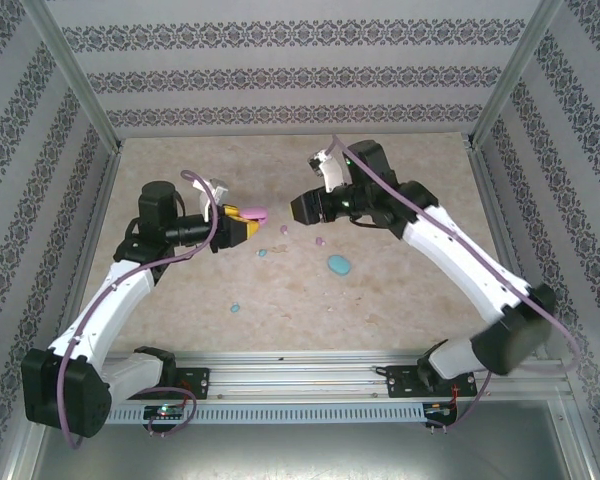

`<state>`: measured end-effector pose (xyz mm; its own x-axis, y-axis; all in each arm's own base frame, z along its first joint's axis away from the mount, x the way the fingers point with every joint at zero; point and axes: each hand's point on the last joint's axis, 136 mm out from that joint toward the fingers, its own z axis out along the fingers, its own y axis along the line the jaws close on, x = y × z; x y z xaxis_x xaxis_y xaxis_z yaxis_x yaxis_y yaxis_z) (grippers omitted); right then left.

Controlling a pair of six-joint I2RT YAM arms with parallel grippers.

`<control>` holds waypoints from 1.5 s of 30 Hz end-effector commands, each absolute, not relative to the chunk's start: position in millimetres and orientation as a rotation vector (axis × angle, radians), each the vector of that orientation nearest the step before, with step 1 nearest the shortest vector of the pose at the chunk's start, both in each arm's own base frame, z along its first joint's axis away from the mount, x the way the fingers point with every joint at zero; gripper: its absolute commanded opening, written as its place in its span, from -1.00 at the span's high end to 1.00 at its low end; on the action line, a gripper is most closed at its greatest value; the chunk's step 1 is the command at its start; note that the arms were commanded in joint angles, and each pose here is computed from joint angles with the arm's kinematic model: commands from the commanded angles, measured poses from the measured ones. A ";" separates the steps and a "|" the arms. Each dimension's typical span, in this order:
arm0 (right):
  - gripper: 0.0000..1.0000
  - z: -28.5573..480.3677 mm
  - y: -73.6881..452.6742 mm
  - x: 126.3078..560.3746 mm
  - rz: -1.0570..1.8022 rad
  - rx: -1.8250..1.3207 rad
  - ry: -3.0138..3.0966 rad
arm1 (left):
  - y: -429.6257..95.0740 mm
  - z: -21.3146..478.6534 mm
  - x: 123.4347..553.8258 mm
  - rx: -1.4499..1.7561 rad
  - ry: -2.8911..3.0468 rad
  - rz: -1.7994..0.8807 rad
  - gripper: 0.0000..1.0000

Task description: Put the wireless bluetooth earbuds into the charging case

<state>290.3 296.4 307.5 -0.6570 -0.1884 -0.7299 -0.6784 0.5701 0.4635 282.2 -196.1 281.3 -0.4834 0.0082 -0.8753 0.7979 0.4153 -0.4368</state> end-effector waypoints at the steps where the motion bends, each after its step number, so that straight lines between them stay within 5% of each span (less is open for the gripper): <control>1: -0.18 294.4 312.7 280.8 1.015 -0.823 2.124 | -206.4 313.1 275.4 0.793 1.678 -1.187 0.92; 8: -0.20 297.4 340.1 264.2 0.997 -1.000 2.096 | -207.7 315.9 274.5 0.804 1.668 -1.197 0.92; 24: -0.11 316.7 345.4 303.3 0.975 -0.873 2.133 | -214.6 306.3 267.8 0.831 1.677 -1.221 0.92; 45: -0.05 312.0 292.0 298.6 1.138 -0.597 2.260 | -211.0 288.7 293.5 0.727 1.777 -1.160 0.95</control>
<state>295.8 309.3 309.6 -0.7269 -0.2048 -0.6555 -0.6495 0.5152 0.5592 291.6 -207.1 274.6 -0.4976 0.0144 -0.8673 0.7972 0.4017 -0.4507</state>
